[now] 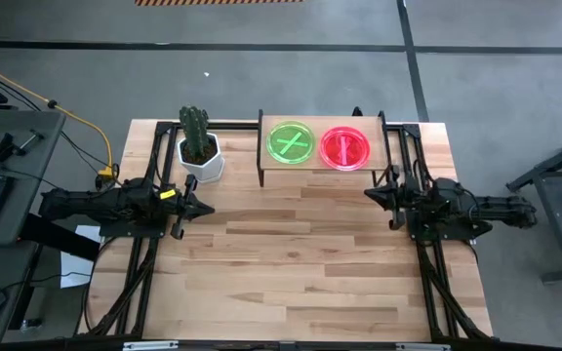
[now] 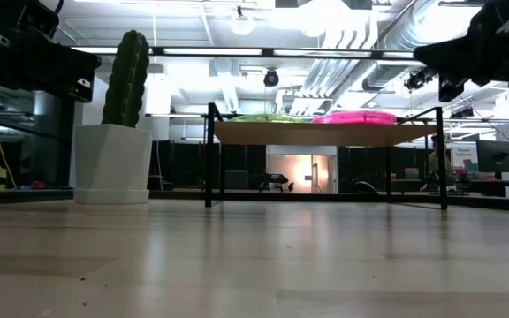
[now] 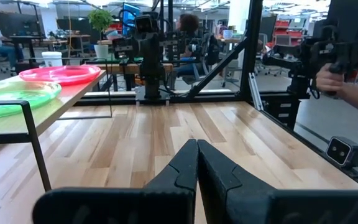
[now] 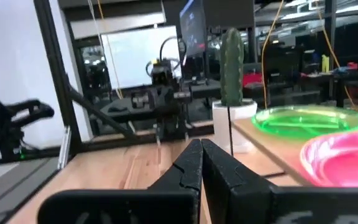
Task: Place and stack plates onto a shelf
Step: Return to Home Position
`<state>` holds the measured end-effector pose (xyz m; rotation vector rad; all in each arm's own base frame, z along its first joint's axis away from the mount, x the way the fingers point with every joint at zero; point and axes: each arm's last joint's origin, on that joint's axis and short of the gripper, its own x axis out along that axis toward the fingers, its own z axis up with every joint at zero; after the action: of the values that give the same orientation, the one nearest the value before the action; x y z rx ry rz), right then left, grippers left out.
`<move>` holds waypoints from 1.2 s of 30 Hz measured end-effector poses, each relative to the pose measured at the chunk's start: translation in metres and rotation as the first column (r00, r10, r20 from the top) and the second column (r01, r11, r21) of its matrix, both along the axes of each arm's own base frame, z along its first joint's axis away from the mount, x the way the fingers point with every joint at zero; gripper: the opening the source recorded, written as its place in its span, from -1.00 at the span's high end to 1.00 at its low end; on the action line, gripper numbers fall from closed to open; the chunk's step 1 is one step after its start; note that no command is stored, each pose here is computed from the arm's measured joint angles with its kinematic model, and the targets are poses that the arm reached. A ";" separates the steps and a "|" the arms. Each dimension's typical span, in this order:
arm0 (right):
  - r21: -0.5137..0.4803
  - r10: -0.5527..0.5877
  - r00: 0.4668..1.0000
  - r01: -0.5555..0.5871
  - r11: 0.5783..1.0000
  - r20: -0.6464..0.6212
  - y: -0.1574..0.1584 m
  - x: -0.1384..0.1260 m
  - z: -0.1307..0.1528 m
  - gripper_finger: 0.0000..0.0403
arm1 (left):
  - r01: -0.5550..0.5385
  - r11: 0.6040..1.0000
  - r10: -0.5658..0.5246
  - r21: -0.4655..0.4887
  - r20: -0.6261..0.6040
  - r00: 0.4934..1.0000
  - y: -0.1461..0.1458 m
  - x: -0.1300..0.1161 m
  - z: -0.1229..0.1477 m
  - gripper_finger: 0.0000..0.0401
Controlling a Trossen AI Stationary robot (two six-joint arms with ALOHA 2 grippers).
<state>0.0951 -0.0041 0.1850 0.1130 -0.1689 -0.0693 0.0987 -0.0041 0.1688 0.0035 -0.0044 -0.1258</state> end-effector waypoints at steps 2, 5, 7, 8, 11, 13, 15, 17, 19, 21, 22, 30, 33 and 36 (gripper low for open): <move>-0.016 0.001 0.999 -0.001 1.000 -0.036 0.000 0.001 -0.006 1.00 | 0.000 1.000 0.000 0.000 0.000 1.000 0.000 0.000 0.000 1.00; -0.021 -0.018 0.992 0.016 1.000 -0.124 0.000 0.002 -0.015 1.00 | 0.001 1.000 -0.001 0.000 0.000 1.000 0.000 0.000 0.000 1.00; -0.032 -0.021 0.990 0.016 0.999 -0.142 0.000 0.002 -0.016 1.00 | 0.001 1.000 -0.001 0.000 0.000 1.000 0.000 0.000 0.000 1.00; -0.041 -0.022 0.989 0.016 0.999 -0.145 0.000 0.003 -0.016 1.00 | 0.001 1.000 -0.001 0.000 0.000 1.000 0.000 0.000 0.000 1.00; -0.060 -0.024 0.989 0.015 0.998 -0.147 0.000 0.003 -0.017 1.00 | 0.001 1.000 -0.001 0.000 0.000 1.000 0.000 0.000 0.000 1.00; -0.060 -0.024 0.989 0.016 0.998 -0.147 0.000 0.003 -0.017 1.00 | 0.001 1.000 -0.001 0.000 0.000 1.000 0.000 0.000 0.000 1.00; -0.061 -0.024 0.989 0.015 0.998 -0.147 0.000 0.003 -0.017 1.00 | 0.001 1.000 -0.001 0.000 0.000 1.000 0.000 0.000 0.000 1.00; -0.062 -0.024 0.989 0.015 0.998 -0.148 0.000 0.003 -0.017 1.00 | 0.001 1.000 -0.001 0.000 0.000 1.000 0.000 0.000 0.000 1.00; -0.053 -0.023 0.989 0.015 0.998 -0.147 0.000 0.003 -0.017 1.00 | 0.001 1.000 -0.001 0.000 0.000 1.000 0.000 0.000 0.000 1.00; -0.033 -0.019 0.989 0.014 0.999 -0.146 0.000 0.003 -0.017 1.00 | 0.001 1.000 -0.001 0.000 0.000 1.000 0.000 0.000 0.000 1.00; -0.016 -0.016 0.989 0.014 1.000 -0.145 0.000 0.003 -0.017 1.00 | 0.001 1.000 -0.001 0.000 0.000 1.000 0.000 0.000 0.000 1.00; 0.103 0.004 0.991 0.010 0.995 -0.136 0.000 0.003 -0.017 1.00 | 0.001 1.000 -0.001 0.000 -0.001 1.000 0.000 0.000 0.000 1.00; 0.128 0.008 0.991 0.009 0.992 -0.133 0.000 0.003 -0.017 1.00 | 0.001 1.000 -0.001 0.000 -0.001 1.000 0.000 0.000 0.000 1.00; 0.128 0.008 0.991 0.009 0.992 -0.133 0.000 0.003 -0.017 1.00 | 0.001 1.000 -0.001 0.000 -0.001 1.000 0.000 0.000 0.000 1.00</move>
<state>0.0978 -0.0043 0.1682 0.2360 -0.0303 -0.0881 0.0988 -0.0041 0.1686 0.0034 -0.0038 -0.1270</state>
